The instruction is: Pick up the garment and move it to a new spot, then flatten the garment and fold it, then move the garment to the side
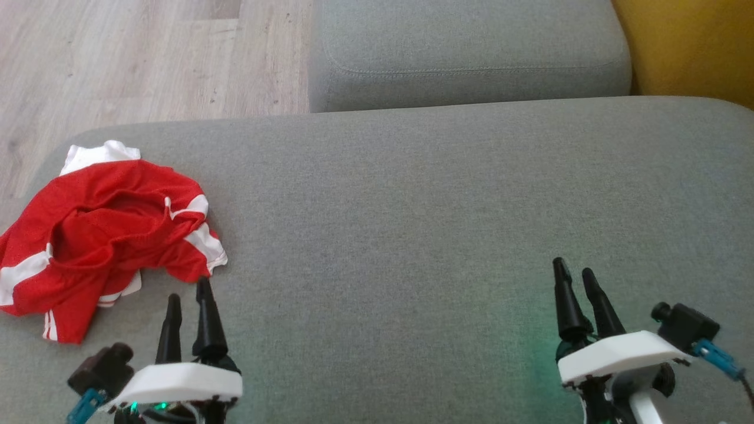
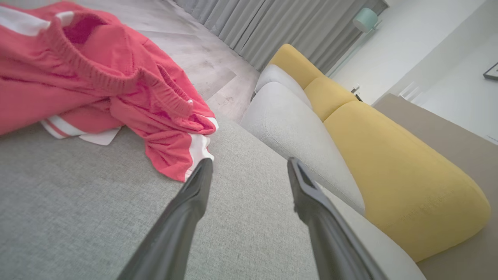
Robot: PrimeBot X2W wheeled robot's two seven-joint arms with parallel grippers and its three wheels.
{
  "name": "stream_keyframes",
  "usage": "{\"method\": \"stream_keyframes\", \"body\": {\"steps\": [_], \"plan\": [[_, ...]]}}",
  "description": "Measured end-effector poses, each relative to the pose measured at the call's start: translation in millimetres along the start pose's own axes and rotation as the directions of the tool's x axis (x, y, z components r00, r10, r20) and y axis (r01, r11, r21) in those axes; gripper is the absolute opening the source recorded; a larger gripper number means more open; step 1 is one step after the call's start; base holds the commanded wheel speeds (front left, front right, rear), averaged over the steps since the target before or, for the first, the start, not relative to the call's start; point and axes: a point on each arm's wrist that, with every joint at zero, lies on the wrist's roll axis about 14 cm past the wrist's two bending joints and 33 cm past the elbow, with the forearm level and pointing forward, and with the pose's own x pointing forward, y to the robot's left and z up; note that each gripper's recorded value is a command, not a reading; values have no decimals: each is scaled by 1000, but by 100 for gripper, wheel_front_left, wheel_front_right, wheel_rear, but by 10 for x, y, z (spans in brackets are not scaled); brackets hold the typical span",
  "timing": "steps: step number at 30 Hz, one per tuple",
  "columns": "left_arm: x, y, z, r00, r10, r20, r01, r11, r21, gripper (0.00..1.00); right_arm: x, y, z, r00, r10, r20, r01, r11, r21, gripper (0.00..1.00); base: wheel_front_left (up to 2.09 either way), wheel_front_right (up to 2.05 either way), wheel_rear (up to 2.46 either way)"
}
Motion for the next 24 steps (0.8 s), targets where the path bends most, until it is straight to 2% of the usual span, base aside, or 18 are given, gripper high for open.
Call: {"method": "stream_keyframes", "body": {"steps": [12,24], "plan": [[-9,-91,28,999,-38,26,33,985,172,100,14,107,-1,999,44,7,-42,986,-162,100,0,0,0],[-21,-130,-33,998,-64,20,53,940,337,100,36,105,58,998,59,27,-47,947,-319,100,0,0,0]]}}
